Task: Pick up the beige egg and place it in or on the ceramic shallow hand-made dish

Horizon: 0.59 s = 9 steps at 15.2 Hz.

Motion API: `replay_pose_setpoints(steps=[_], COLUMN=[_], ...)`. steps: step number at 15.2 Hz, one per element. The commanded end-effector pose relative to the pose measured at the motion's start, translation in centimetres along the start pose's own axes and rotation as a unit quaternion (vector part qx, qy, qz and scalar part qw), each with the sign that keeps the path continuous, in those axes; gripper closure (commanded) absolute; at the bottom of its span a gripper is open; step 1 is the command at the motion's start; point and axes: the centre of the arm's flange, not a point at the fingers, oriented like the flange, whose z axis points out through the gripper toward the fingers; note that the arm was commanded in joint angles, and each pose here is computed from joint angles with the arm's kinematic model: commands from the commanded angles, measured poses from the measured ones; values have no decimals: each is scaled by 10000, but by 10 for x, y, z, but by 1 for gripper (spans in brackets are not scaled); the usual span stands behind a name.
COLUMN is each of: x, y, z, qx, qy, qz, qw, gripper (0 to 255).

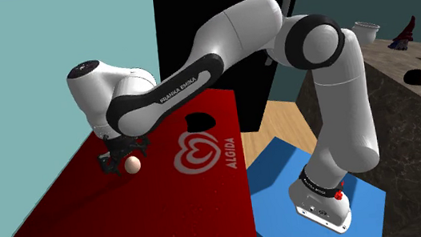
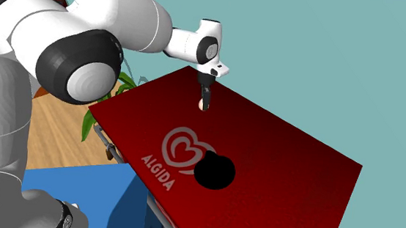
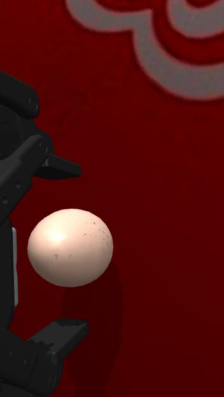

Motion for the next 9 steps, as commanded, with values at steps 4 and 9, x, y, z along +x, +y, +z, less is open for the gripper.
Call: replay_pose_setpoints(steps=[4,9], x=[0,0], y=[0,0], z=[1,1], qx=[2,1], qy=[2,2], qz=[0,0], qw=[10000,10000], gripper=[0,255])
